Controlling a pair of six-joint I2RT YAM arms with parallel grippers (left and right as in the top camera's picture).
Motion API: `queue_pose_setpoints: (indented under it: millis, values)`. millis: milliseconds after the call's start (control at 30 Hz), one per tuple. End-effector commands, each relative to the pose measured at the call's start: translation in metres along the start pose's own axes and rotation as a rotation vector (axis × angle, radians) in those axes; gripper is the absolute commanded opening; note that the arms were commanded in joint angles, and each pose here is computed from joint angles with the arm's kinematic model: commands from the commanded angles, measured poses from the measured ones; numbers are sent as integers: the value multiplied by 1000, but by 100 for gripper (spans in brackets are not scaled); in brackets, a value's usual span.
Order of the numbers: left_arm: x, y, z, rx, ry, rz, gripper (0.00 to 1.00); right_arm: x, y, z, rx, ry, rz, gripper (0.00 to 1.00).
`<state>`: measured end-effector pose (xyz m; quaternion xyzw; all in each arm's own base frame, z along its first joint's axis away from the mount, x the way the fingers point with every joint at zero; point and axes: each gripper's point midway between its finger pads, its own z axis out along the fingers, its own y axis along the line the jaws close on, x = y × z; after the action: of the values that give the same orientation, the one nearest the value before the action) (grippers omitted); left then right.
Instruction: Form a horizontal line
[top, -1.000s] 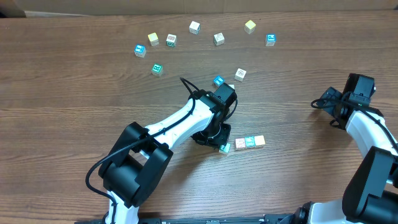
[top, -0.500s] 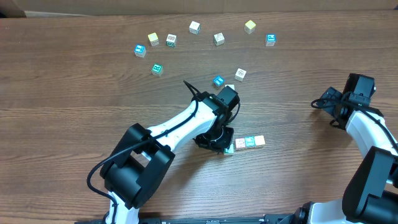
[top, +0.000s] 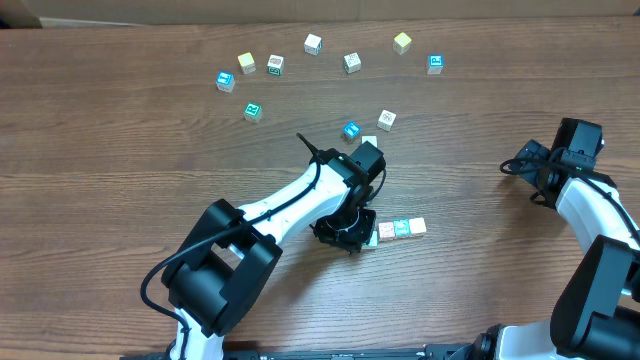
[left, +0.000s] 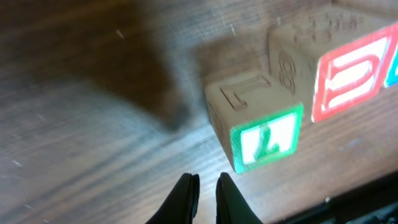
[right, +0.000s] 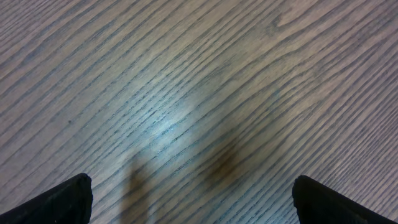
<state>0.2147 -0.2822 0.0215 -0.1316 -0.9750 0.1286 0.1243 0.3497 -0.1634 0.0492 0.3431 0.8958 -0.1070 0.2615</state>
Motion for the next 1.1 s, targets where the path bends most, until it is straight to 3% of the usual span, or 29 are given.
queue_pose_setpoints:
  millis: [0, 167, 367, 600, 1067]
  values:
    - [17, -19, -6, 88, 55, 4, 6, -4, 0, 0, 0, -11, 7, 100]
    - [29, -35, -7, 163, 112, 8, 4, -4, 0, 0, 0, -11, 7, 100]
    - [36, -33, -3, 120, 120, 13, 4, -4, 0, 0, 0, -11, 7, 100]
    - [27, -20, 6, -38, 26, -57, 4, -4, 0, 0, 0, -11, 7, 100]
    - [7, -24, 6, -44, -68, -36, 4, -4, 0, 0, 0, -11, 7, 100]
